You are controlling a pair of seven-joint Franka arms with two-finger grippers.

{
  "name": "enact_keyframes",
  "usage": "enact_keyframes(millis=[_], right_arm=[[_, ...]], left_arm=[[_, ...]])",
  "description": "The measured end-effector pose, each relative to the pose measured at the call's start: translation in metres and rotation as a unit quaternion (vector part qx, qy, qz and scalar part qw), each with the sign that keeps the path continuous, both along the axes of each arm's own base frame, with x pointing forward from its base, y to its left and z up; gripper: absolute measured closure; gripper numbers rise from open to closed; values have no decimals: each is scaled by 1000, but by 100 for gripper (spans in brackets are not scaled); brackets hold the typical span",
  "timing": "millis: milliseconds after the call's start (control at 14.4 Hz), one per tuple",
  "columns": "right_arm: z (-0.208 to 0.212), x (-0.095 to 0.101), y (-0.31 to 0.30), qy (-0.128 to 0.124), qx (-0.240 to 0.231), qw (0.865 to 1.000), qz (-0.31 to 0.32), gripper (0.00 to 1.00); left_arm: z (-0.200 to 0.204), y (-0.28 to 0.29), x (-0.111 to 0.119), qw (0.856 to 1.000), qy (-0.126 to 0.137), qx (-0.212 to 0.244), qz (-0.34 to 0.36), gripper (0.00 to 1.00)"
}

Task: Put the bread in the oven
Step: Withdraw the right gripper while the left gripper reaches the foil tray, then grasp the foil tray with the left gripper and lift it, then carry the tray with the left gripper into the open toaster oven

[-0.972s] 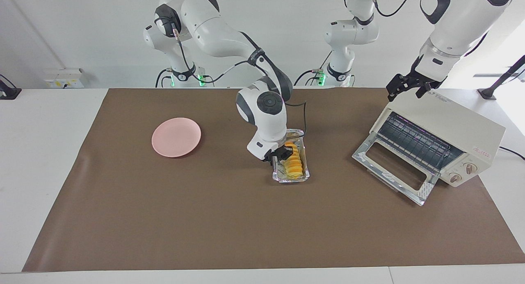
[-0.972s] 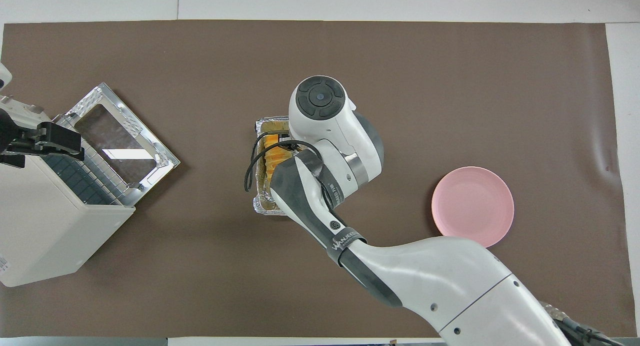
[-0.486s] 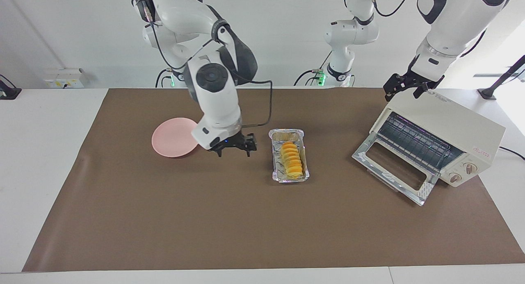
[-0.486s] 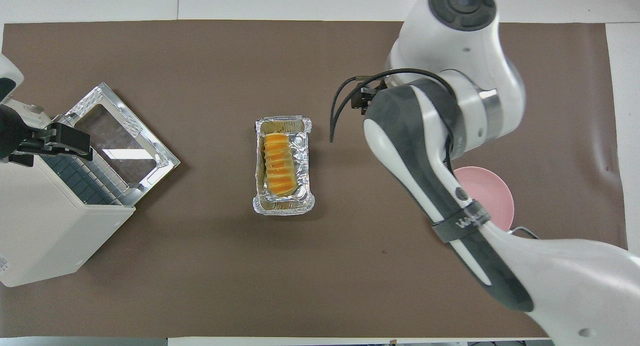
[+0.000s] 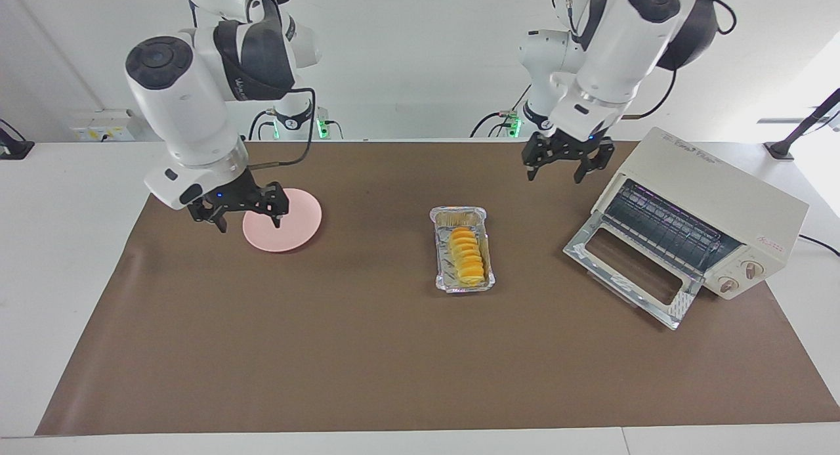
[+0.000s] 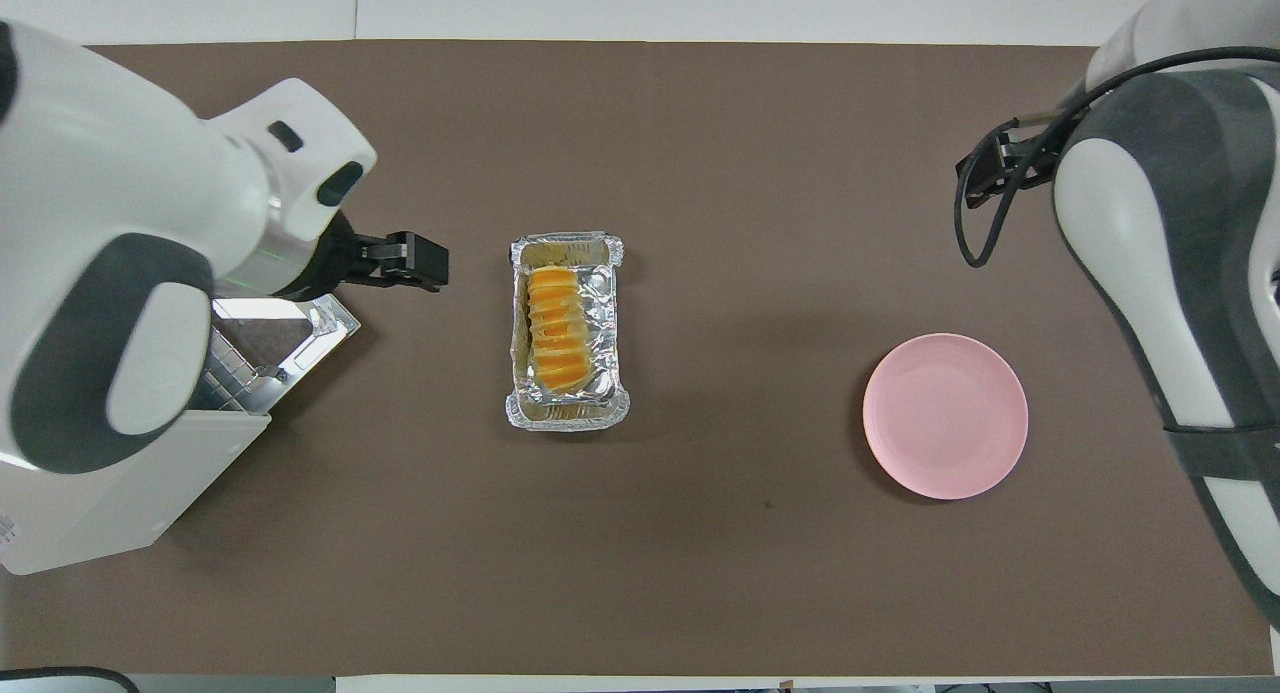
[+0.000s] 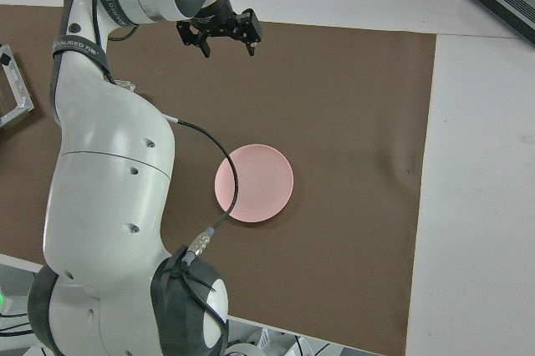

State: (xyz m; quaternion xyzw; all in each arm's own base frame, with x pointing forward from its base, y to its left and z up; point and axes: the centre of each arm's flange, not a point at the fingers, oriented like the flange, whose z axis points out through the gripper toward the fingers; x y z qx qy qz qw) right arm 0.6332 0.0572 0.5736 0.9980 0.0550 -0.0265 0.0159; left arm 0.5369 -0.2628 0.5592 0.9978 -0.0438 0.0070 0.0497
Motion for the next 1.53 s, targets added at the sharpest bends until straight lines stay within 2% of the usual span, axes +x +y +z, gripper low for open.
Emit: enact_keyframes(millis=[208,347,486,625,694,764,833,903,1250,1319,1458,1528], right_arm=[[35,-39,-26,21,1,1000,-1,0],[51,-66,-29,29,2,1000,-2,0],[60,-87,-31,34,2,999,-2,0],[61,-99,-36,36,2,999,-6,0],[60,-102,-39,38,2,999,-9,0],[59,-105,-43,39,3,999,-13,0],[58,-105,-48,41,3,999,-17,0],[57,-104,-51,41,3,999,-20,0],[58,-101,-52,29,3,999,-21,0],[58,-101,-52,27,3,999,-20,0],[59,-100,-50,22,3,1000,-19,0],[59,-99,-50,21,3,1000,-19,0]], left_arm=[[-87,-104,6,1000,-2,-15,17,0],[-135,-126,8,1000,2,-16,17,0],[-163,-133,2,1000,9,-11,14,3],[-184,-142,-5,1000,15,-7,15,21],[-192,-144,-8,1000,19,-4,15,22],[-200,-144,-10,1000,23,-1,15,27],[-207,-142,-13,1000,27,3,14,48],[-213,-143,-17,999,30,6,13,59],[-234,-152,-36,999,33,9,22,67],[-238,-153,-38,999,32,8,25,71],[-241,-152,-40,999,32,8,28,98],[-240,-152,-39,999,31,8,28,98]])
